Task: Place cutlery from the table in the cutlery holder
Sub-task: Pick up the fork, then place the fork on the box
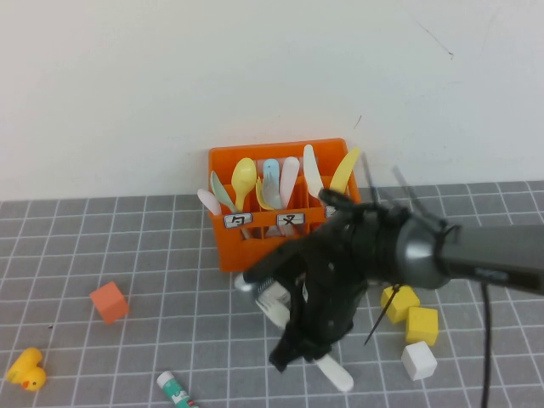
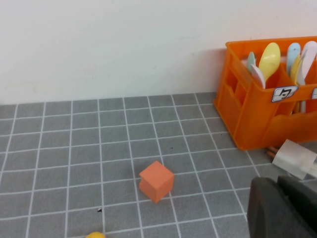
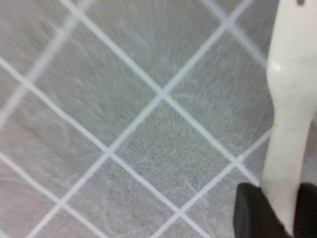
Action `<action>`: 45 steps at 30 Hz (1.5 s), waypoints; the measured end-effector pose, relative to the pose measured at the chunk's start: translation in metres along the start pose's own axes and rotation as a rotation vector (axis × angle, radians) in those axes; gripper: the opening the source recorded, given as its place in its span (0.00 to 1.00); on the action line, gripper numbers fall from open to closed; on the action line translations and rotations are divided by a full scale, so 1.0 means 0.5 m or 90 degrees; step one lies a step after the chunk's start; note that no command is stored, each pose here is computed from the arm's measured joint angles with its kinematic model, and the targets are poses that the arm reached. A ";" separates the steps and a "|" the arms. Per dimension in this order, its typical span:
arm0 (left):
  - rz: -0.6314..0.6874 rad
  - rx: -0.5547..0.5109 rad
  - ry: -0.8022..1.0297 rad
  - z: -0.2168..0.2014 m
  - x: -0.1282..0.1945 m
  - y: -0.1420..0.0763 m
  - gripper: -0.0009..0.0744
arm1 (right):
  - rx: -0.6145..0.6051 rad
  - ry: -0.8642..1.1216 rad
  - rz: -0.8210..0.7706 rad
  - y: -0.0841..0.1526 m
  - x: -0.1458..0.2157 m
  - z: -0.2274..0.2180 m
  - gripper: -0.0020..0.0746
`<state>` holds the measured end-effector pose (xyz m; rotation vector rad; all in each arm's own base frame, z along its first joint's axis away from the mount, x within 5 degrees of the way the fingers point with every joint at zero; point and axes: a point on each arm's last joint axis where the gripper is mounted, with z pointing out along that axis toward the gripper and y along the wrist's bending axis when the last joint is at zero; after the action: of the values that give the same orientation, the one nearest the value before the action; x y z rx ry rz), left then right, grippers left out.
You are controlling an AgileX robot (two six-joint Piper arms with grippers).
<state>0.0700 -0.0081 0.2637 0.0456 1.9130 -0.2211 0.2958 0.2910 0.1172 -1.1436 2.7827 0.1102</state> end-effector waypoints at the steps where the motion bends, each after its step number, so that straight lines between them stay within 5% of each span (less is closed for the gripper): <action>1: 0.000 0.001 -0.001 0.000 0.000 0.000 0.01 | 0.000 -0.013 -0.003 0.000 -0.003 -0.015 0.23; 14: -0.001 0.003 -0.004 0.000 -0.001 -0.001 0.01 | -0.020 -0.178 -0.042 0.011 -0.019 -0.210 0.23; 24: -0.001 0.004 -0.005 0.000 -0.001 -0.001 0.01 | 0.053 -0.456 -0.125 0.005 -0.039 -0.370 0.23; 34: -0.001 0.004 -0.005 0.000 -0.001 -0.001 0.01 | 0.104 -0.614 -0.138 -0.020 -0.099 -0.342 0.23; 45: 0.000 0.004 -0.005 0.000 -0.001 -0.001 0.01 | 0.103 -0.692 -0.019 -0.097 -0.137 -0.265 0.23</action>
<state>0.0701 -0.0087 0.2643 0.0490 1.9052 -0.2273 0.3658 0.2886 0.2575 -0.7352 1.7663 0.3646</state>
